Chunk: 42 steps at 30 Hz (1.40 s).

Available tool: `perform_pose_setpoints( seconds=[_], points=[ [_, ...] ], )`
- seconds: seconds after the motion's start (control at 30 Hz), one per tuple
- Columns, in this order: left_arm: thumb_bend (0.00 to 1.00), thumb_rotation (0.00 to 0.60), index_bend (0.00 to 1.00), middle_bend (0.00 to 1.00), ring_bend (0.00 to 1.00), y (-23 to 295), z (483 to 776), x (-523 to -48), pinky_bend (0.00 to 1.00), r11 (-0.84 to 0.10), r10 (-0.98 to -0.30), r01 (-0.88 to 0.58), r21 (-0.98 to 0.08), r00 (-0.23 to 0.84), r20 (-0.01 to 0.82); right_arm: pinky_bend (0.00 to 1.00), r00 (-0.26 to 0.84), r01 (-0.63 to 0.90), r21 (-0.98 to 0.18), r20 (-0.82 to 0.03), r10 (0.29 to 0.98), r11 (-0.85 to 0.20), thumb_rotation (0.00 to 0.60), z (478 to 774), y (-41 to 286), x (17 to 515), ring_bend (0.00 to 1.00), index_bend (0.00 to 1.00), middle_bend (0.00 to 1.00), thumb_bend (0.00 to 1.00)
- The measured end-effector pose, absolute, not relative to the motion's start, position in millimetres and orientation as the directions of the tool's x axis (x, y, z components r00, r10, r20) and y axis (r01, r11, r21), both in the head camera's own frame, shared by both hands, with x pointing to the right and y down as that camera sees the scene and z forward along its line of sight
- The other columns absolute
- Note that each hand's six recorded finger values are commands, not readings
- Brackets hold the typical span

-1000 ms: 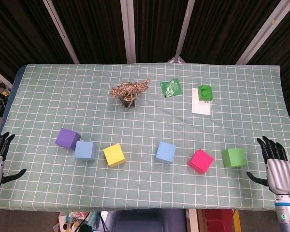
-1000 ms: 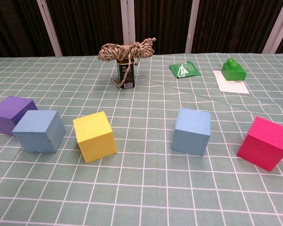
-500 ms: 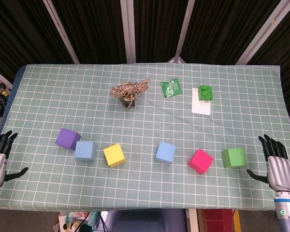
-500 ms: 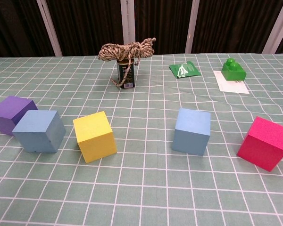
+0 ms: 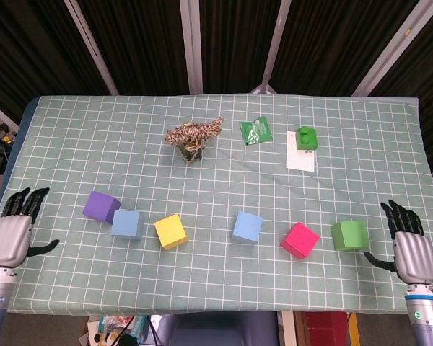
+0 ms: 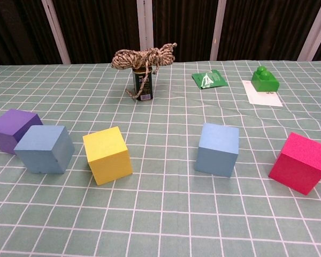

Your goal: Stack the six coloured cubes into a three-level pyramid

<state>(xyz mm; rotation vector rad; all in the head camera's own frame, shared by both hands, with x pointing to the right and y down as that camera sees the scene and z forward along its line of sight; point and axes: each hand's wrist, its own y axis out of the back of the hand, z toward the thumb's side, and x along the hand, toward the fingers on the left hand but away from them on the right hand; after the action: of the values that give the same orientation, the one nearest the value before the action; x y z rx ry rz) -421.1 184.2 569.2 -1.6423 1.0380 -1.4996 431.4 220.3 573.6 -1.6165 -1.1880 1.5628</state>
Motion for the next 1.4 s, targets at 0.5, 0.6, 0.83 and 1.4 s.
perform_pose_setpoints(
  seconds=[0.5, 0.6, 0.83, 1.4],
  points=[
    [0.11, 0.6, 0.03, 0.18, 0.0, 153.6, 593.1, -309.4, 0.0, -0.607, -0.774, -0.082, -0.791, 0.287, 0.565, 0.0, -0.095, 0.205, -0.883, -0.446, 0.89, -0.421, 0.6, 571.1, 219.7, 432.5, 0.0, 0.0, 0.0, 0.16],
    [0.1, 0.6, 0.04, 0.17, 0.0, 154.8, 599.0, -289.1, 0.0, -0.629, -0.753, -0.086, -0.773, 0.316, 0.577, 0.0, -0.093, 0.205, -0.884, -0.445, 0.891, -0.42, 0.6, 570.8, 219.7, 432.0, 0.0, 0.0, 0.0, 0.16],
    [0.1, 0.6, 0.05, 0.16, 0.0, 160.7, 612.0, -254.1, 0.0, -0.657, -0.725, -0.073, -0.75, 0.335, 0.602, 0.0, -0.095, 0.21, -0.883, -0.446, 0.89, -0.42, 0.6, 571.0, 219.4, 432.2, 0.0, 0.0, 0.0, 0.16],
    [0.11, 0.6, 0.04, 0.13, 0.0, 174.2, 643.2, -202.9, 0.0, -0.71, -0.692, -0.114, -0.695, 0.297, 0.658, 0.0, -0.085, 0.215, -0.879, -0.451, 0.888, -0.426, 0.6, 571.7, 219.4, 430.0, 0.0, 0.0, 0.0, 0.16]
  ],
)
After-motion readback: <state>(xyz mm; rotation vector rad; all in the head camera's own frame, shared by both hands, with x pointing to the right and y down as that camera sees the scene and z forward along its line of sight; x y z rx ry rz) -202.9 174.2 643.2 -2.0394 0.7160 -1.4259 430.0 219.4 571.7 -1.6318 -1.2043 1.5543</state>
